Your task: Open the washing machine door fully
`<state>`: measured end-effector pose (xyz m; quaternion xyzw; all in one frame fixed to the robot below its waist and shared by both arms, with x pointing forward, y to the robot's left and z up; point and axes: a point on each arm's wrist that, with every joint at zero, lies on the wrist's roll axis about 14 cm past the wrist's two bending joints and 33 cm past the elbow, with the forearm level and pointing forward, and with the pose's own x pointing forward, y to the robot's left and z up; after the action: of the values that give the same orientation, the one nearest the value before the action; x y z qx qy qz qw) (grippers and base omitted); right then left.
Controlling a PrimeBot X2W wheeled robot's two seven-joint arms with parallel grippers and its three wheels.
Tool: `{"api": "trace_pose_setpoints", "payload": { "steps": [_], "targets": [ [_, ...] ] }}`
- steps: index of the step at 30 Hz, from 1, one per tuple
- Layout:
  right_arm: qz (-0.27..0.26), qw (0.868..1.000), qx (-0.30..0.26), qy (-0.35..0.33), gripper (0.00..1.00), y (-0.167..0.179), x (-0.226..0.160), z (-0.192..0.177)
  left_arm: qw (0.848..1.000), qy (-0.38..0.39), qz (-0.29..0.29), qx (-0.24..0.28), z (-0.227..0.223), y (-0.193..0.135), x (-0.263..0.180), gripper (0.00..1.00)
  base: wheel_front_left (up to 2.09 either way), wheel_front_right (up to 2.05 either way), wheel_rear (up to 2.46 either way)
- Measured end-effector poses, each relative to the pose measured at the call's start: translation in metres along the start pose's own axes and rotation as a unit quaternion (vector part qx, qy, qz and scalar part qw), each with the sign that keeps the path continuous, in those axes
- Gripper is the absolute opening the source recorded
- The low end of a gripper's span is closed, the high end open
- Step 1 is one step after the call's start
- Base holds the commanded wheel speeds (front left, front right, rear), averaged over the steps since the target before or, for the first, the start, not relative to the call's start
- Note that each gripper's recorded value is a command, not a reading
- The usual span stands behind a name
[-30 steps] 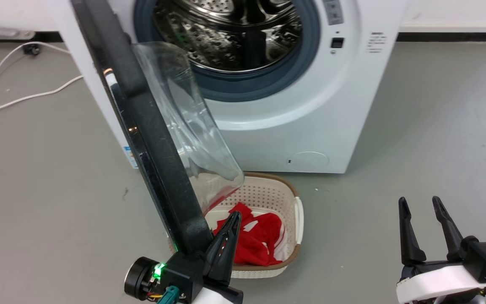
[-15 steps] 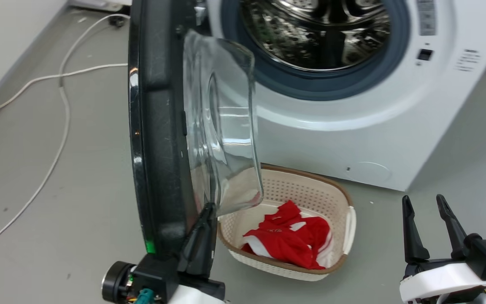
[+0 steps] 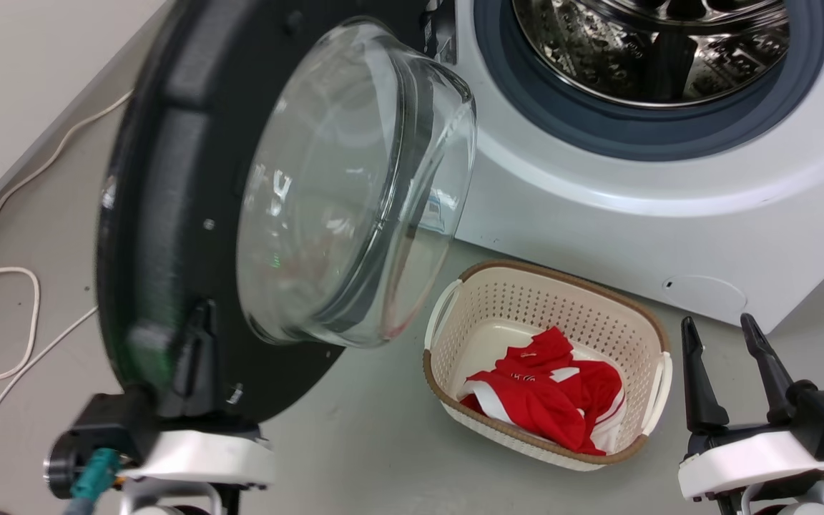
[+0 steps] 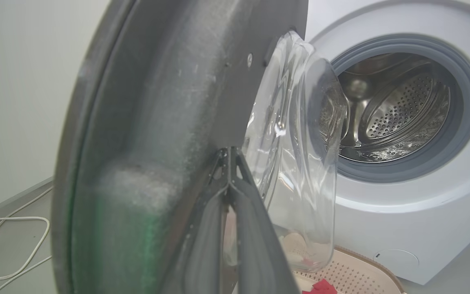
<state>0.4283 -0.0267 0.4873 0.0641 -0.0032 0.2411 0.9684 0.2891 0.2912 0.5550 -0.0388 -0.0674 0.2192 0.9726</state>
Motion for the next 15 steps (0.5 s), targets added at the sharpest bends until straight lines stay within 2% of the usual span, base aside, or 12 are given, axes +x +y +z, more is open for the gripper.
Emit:
{"api": "trace_pose_setpoints", "payload": {
  "steps": [6,15],
  "targets": [
    [0.005,1.000,-0.003,0.012,1.00,0.000,0.010,-0.009,0.999,-0.006,0.050,-0.004,0.002,0.036,0.018,0.00,0.00,0.00,0.00],
    [0.005,1.000,-0.003,0.022,1.00,-0.003,0.020,-0.018,0.996,-0.002,0.094,0.003,0.000,0.083,0.047,0.00,0.00,0.00,0.00]
  ]
}}
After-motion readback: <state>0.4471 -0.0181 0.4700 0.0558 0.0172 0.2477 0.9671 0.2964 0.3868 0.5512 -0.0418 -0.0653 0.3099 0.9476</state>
